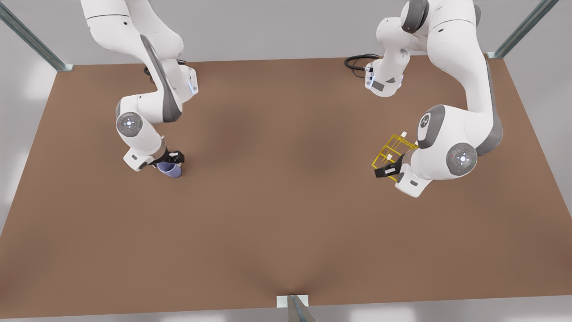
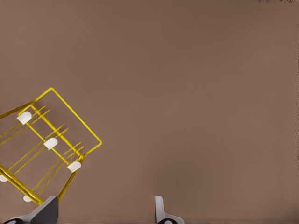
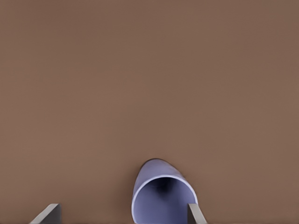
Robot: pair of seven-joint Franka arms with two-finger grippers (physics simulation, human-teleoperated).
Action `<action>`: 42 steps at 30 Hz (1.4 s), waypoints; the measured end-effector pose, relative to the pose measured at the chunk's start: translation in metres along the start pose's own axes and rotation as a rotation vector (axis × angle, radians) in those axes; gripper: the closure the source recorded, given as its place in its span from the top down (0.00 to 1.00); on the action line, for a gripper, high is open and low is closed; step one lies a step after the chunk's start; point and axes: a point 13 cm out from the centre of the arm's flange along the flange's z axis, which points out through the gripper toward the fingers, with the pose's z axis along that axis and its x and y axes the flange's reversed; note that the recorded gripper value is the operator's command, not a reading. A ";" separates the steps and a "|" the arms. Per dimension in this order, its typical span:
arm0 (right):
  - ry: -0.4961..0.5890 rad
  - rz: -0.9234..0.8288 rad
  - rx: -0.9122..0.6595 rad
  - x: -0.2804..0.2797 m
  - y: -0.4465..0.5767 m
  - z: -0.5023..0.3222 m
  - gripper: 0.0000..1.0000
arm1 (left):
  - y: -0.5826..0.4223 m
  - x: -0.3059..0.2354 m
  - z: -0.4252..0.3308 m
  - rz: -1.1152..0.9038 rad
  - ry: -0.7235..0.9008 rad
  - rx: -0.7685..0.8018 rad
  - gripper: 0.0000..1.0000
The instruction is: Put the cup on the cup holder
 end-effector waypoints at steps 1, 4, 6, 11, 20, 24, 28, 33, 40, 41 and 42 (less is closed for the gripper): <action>0.005 0.005 -0.004 0.000 -0.002 0.004 1.00 | 0.000 0.000 0.000 -0.007 0.001 0.003 1.00; 0.026 0.022 -0.006 0.009 -0.009 0.019 1.00 | -0.003 0.000 0.000 -0.025 0.002 0.007 1.00; 0.037 0.037 -0.005 0.017 -0.014 0.027 1.00 | -0.003 0.001 -0.001 -0.038 0.001 0.013 1.00; 0.054 0.067 -0.005 0.028 -0.024 0.041 1.00 | 0.011 -0.010 -0.011 -0.115 0.015 0.076 1.00; 0.042 0.072 -0.030 0.032 -0.003 0.049 1.00 | 0.030 -0.023 -0.023 -0.200 0.006 0.125 1.00; 0.045 0.055 -0.038 0.036 0.014 0.053 1.00 | 0.022 -0.022 -0.027 -0.199 -0.004 0.126 1.00; 0.060 0.022 -0.043 0.046 0.034 0.064 1.00 | 0.019 -0.021 -0.027 -0.199 -0.011 0.112 1.00; 0.056 -0.068 -0.032 0.057 0.074 0.062 1.00 | 0.017 -0.020 -0.025 -0.203 -0.011 0.102 1.00; 0.038 -0.222 0.004 0.072 0.126 0.038 1.00 | 0.017 -0.019 -0.024 -0.213 -0.010 0.099 1.00; 0.036 -0.233 0.003 0.067 0.131 0.032 1.00 | 0.017 -0.019 -0.024 -0.214 -0.010 0.099 1.00; 0.041 -0.239 0.003 0.065 0.132 0.028 1.00 | 0.017 -0.019 -0.024 -0.215 -0.010 0.098 1.00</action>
